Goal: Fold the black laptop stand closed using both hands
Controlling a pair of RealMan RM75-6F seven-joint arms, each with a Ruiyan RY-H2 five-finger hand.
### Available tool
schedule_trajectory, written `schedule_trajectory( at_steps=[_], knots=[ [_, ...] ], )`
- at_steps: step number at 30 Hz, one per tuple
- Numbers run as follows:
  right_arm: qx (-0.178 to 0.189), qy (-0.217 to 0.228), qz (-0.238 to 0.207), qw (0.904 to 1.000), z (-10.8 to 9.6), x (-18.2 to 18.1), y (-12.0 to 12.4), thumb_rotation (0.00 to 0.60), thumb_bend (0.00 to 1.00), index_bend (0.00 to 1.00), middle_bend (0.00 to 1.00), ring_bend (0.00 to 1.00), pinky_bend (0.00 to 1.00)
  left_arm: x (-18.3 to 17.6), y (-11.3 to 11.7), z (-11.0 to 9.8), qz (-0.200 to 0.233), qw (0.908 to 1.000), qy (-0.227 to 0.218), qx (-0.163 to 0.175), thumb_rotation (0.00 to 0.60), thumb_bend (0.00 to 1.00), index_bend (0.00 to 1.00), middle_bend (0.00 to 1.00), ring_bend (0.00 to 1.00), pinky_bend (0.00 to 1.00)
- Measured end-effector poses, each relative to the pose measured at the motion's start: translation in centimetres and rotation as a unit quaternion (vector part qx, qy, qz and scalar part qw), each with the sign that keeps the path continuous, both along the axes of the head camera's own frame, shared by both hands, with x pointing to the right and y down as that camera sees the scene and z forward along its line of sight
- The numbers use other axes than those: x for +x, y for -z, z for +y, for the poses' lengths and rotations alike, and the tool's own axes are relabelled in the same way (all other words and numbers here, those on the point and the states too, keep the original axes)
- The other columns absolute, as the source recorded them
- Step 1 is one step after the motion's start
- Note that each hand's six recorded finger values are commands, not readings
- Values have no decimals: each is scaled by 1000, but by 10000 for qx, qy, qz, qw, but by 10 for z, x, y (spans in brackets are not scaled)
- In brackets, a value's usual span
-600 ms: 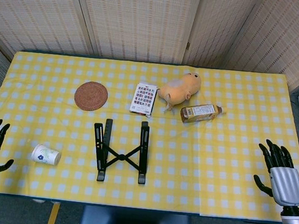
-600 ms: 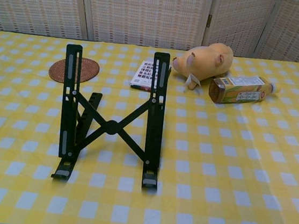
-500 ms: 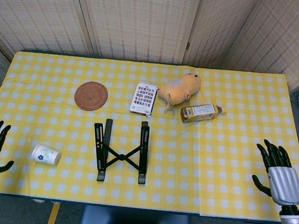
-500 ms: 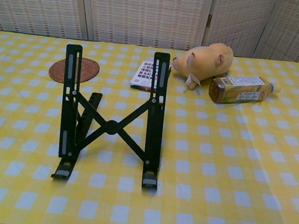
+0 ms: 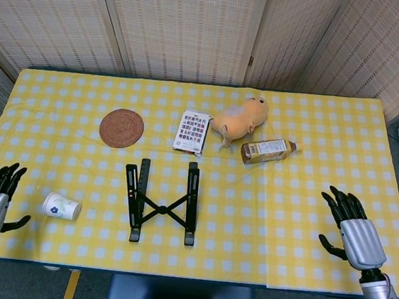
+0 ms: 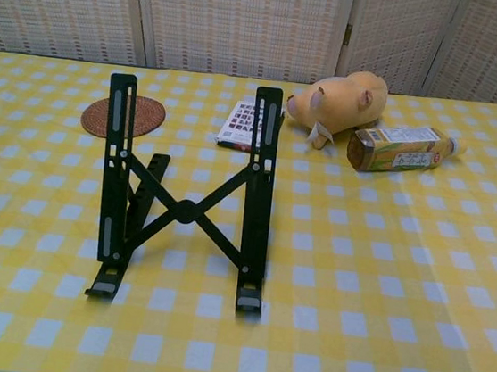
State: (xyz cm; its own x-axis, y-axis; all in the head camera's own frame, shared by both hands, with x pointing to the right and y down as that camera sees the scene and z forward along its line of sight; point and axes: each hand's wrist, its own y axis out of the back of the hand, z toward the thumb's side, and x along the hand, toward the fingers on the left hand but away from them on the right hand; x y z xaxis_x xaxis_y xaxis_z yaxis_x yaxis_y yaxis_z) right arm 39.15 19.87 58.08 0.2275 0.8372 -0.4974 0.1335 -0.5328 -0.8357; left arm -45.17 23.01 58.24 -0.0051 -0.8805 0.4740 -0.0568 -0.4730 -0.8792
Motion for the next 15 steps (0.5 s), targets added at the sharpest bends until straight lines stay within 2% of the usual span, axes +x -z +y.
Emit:
schedule_trajectory(
  at_steps=[5,8,12,15],
  knots=[
    [25,196,-226,9996,-5,-11,2,600,335,0,5,27,0,18,-10,-14,793,9964,-65,-301,600,212,66,96,63,80],
    [93,228,-324,9992,-8,-14,6,600,334,0,11,31,0,31,-20,-25,1318,9895,-68,-589,600,216,66,96,75,109],
    [183,233,-376,9989,-10,-14,11,600,335,0,17,35,0,48,-36,-40,1981,9743,-3,-1074,600,216,57,96,80,131],
    [227,213,-367,9988,-10,-12,13,600,335,0,17,36,0,60,-48,-51,2434,9589,127,-1454,600,215,41,96,81,140]
  ],
)
